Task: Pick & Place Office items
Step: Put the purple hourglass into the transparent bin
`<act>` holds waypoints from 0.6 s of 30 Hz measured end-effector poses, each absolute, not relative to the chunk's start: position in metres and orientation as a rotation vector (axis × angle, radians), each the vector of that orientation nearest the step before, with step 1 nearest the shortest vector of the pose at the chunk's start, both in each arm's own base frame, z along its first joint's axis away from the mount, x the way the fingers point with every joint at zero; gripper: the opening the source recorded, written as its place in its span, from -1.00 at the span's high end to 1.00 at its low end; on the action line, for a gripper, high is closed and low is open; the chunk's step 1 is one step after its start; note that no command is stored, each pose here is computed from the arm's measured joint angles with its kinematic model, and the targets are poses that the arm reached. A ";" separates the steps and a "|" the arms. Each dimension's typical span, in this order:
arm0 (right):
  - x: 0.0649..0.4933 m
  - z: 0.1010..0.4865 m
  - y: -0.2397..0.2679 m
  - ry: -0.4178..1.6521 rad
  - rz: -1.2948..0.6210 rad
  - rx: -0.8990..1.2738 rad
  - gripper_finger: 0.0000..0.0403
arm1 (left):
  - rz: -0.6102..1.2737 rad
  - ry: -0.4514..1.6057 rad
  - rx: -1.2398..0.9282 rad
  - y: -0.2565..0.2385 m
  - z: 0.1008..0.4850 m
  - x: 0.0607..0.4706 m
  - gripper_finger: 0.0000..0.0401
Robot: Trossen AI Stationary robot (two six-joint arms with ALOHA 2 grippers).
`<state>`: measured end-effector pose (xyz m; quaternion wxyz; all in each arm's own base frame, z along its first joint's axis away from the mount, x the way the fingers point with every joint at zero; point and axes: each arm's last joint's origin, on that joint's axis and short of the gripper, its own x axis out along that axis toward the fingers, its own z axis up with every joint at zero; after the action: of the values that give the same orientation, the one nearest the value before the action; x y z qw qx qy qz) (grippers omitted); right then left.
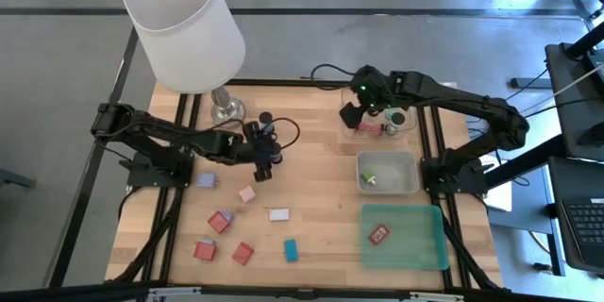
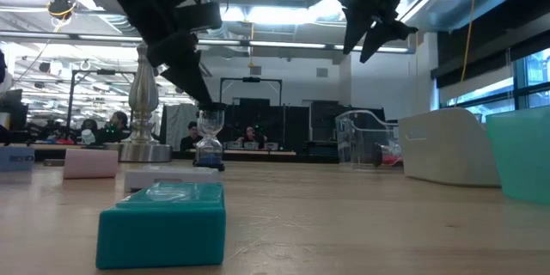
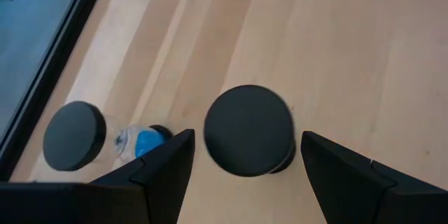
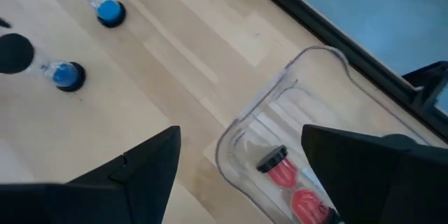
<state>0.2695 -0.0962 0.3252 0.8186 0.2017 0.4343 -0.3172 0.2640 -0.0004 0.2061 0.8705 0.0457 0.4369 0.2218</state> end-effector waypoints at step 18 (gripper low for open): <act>0.274 0.327 -0.098 0.872 -0.660 0.435 -0.49 | 0.449 0.919 -0.026 0.014 0.192 0.260 -0.29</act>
<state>0.2742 -0.0976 0.3274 0.8317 0.2050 0.4114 -0.3113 0.2601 0.0141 0.1924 0.8720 -0.0122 0.4397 0.2147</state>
